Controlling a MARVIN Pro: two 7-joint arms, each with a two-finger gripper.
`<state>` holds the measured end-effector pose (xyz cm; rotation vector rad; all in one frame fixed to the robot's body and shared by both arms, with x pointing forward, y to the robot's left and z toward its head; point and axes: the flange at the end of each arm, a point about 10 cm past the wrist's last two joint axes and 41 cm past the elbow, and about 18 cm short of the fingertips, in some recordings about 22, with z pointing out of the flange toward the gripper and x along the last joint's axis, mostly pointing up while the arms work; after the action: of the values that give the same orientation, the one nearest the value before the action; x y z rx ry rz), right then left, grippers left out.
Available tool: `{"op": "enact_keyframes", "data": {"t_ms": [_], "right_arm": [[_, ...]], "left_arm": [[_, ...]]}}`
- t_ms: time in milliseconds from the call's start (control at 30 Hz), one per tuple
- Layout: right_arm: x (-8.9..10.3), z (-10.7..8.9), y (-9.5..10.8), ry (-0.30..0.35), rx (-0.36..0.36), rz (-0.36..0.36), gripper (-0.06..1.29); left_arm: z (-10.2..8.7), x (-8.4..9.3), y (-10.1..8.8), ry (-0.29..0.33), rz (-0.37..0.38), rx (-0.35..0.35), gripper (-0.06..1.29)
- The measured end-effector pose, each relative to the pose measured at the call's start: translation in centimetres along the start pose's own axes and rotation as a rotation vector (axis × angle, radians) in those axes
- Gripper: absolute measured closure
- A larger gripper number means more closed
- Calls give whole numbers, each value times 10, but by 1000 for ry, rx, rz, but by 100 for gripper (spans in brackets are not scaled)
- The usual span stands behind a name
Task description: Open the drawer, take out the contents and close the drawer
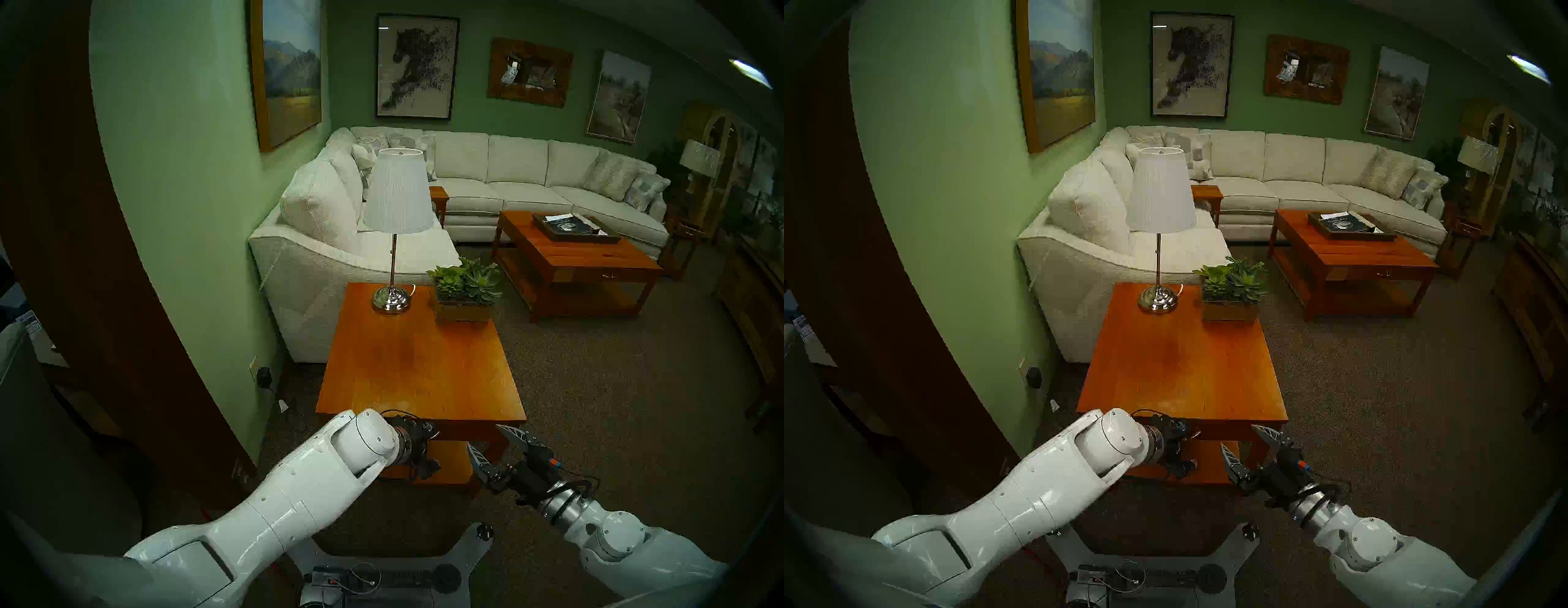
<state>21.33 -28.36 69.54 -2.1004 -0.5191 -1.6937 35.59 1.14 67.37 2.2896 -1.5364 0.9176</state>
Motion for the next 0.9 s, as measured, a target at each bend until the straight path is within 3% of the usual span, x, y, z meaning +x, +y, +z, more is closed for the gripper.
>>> {"op": "enact_keyframes", "data": {"t_ms": [467, 900], "right_arm": [[0, 0, 0, 0, 0, 0, -1], [0, 0, 0, -1, 0, 0, -1]], "left_arm": [[25, -22, 13, -67, 44, 22, 2], [34, -10, 8, -39, 77, 67, 2]]}}
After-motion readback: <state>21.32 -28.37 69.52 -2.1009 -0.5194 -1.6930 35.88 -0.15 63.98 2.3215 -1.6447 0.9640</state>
